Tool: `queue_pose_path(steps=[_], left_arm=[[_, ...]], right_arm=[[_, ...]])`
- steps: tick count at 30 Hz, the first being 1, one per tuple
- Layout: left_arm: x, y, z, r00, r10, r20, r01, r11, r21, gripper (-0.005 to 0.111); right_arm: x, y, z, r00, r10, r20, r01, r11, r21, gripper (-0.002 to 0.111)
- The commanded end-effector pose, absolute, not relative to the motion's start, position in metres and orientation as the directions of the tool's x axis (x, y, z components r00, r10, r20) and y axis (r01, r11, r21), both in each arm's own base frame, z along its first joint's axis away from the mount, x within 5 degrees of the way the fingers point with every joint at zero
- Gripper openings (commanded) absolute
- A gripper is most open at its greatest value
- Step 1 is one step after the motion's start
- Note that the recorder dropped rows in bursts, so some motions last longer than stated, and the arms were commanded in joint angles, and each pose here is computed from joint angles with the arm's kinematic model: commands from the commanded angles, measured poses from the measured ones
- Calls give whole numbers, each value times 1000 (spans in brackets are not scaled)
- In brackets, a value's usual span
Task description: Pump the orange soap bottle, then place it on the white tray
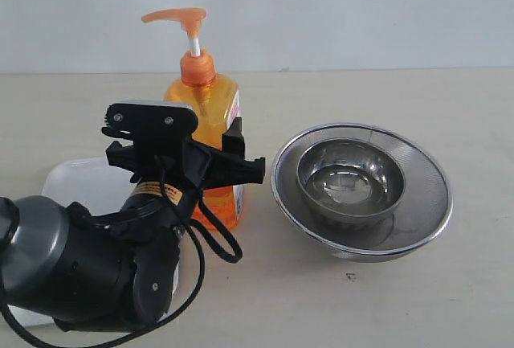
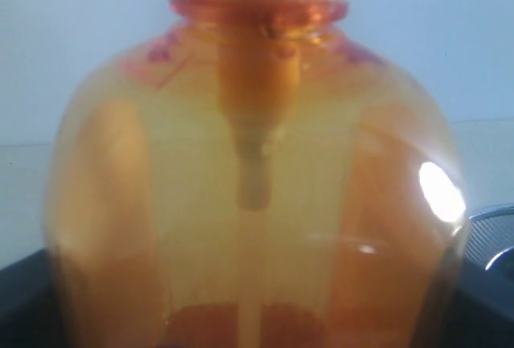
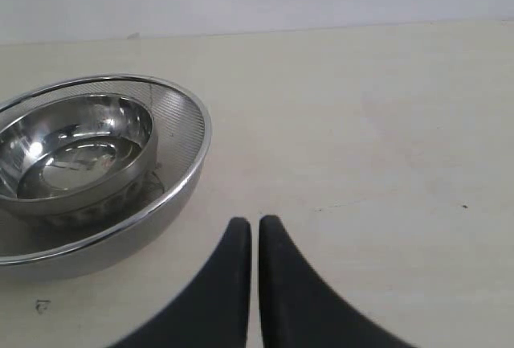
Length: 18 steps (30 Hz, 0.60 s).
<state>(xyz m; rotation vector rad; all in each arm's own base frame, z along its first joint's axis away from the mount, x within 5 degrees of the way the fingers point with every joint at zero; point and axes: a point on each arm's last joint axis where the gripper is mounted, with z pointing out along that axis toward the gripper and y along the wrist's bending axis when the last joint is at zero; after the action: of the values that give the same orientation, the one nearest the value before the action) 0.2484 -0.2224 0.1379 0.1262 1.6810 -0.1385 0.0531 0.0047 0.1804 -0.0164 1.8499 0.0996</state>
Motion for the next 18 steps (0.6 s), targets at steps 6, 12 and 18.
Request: queue_pose_path(steps=[6,12,18], left_arm=[[232,-233,147,-74,18,-997,147,989,7,5],[226,-230,142,-95,33,-995,140,990,19,5],[224,-226,139,-110,15,-994,130,991,1,5]], right_arm=[[53,4,181,-268,36,-963,-57,997,54,0],[53,4,181,-268,36,-963,-57,997,54,0],[53,4,181,-268,36,-963,-57,997,54,0]])
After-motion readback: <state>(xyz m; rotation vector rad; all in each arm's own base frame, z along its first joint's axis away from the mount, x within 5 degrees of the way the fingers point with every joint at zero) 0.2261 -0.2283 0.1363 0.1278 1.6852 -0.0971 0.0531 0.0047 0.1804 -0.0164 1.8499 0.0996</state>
